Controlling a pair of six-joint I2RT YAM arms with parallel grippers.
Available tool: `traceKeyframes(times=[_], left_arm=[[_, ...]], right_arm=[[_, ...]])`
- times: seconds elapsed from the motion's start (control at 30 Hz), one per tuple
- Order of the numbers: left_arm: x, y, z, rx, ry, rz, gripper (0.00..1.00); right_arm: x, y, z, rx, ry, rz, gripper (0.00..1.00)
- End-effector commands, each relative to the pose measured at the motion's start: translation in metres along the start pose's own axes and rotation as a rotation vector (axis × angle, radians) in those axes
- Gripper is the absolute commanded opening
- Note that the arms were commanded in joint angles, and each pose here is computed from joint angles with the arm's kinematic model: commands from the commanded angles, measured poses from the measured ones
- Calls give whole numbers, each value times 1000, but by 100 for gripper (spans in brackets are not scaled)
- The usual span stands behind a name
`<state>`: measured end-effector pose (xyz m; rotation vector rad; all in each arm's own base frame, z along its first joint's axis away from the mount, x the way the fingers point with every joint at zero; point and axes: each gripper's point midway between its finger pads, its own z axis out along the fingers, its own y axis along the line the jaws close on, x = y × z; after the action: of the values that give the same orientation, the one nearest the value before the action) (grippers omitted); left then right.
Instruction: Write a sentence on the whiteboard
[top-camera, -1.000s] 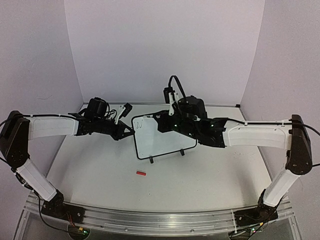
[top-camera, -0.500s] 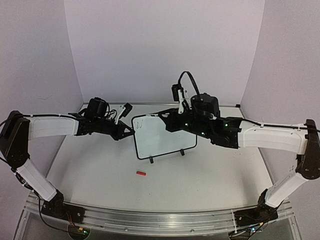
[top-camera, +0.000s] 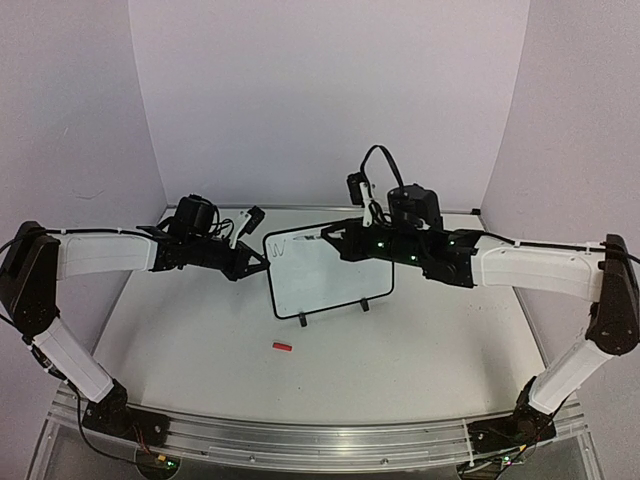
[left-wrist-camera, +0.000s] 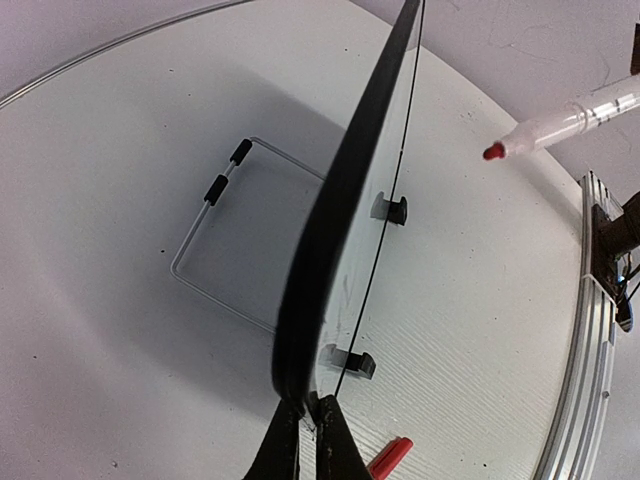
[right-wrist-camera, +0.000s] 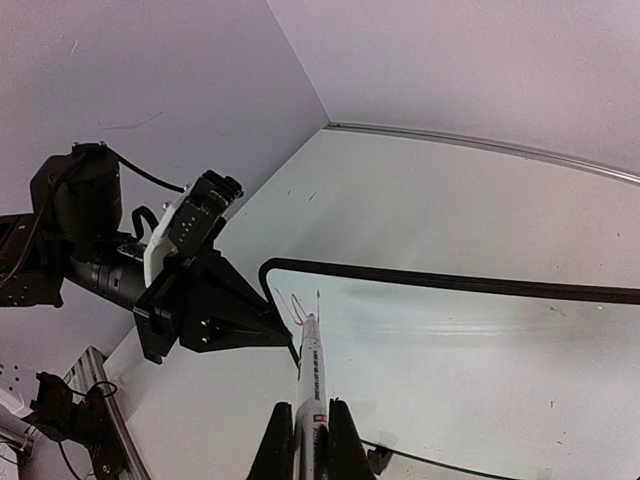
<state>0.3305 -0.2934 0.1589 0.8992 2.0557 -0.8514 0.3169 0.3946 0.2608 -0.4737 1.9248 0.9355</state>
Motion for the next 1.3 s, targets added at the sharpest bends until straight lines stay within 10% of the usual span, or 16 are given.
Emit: traceKeyframes(times=[0.0, 1.27], left_arm=[[4, 13, 5, -60, 38, 29, 0], [6, 16, 7, -67, 48, 34, 0]], right_arm=[[-3, 8, 9, -52, -11, 16, 0], [0, -16, 34, 42, -34, 52, 0]])
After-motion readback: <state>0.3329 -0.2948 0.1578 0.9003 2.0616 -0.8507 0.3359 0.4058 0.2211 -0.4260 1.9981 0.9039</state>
